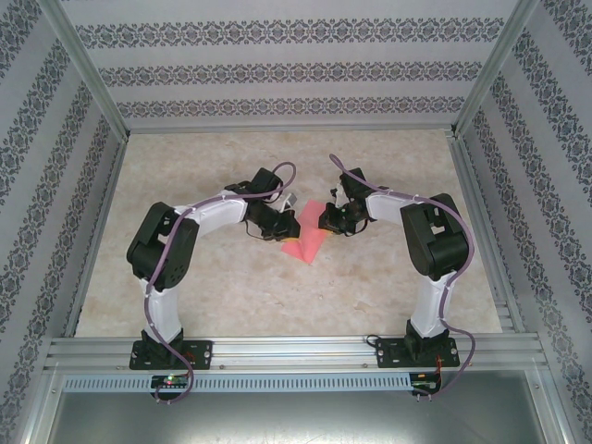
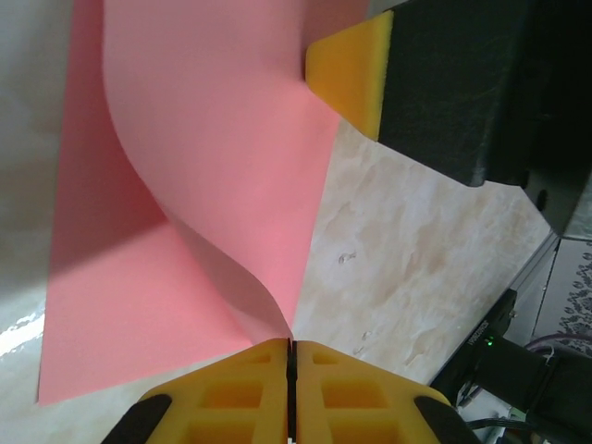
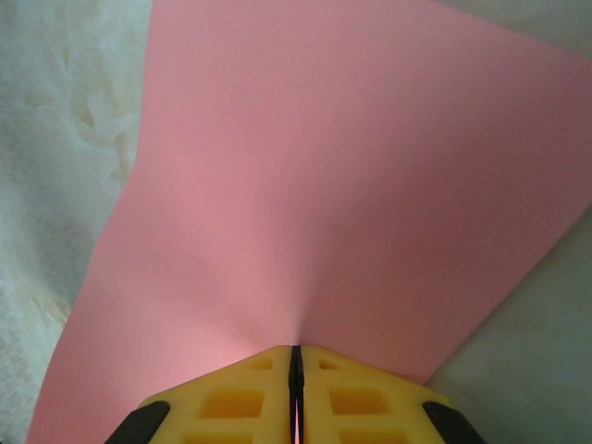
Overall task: Fold a paper plane with a square sheet of paper (pick it up from the middle)
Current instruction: Fold the triangle a second time at the center of the table.
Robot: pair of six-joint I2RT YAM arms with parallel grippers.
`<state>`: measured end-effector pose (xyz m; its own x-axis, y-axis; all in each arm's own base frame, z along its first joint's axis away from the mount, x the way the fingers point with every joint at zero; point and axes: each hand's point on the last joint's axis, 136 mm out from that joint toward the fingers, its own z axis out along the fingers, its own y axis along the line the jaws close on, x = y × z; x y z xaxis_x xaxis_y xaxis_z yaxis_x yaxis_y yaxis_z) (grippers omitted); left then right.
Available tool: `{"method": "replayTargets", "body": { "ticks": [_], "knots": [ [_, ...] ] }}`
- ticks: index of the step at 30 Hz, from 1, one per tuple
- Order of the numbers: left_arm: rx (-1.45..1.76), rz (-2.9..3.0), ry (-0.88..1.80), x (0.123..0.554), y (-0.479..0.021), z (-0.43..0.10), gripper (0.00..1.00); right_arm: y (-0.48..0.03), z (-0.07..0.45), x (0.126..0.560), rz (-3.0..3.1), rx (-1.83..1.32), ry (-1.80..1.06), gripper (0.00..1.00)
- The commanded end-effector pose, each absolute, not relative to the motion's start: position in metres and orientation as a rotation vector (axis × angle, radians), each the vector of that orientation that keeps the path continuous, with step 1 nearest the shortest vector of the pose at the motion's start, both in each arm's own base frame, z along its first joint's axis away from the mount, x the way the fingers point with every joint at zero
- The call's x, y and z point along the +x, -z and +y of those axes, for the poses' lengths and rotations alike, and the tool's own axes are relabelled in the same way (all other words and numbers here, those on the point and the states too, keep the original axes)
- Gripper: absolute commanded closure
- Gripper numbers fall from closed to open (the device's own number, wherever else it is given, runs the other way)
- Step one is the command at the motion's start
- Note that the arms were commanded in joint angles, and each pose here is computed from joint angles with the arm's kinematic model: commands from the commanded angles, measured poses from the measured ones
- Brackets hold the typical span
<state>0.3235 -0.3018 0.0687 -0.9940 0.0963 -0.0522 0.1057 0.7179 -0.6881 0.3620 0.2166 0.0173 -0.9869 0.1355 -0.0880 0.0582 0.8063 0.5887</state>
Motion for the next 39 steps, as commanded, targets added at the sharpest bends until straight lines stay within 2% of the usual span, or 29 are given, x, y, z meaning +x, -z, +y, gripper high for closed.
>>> {"method": "replayTargets", "body": {
  "ticks": [1, 39],
  "knots": [
    [0.231, 2.923, 1.182, 0.318, -0.068, -0.311, 0.89, -0.017, 0.221, 0.362, 2.864, 0.112, -0.922, 0.89],
    [0.226, 2.948, 1.163, 0.35, -0.032, -0.344, 0.91, -0.024, 0.225, 0.365, 2.808, 0.148, -1.036, 0.9]
  ]
}}
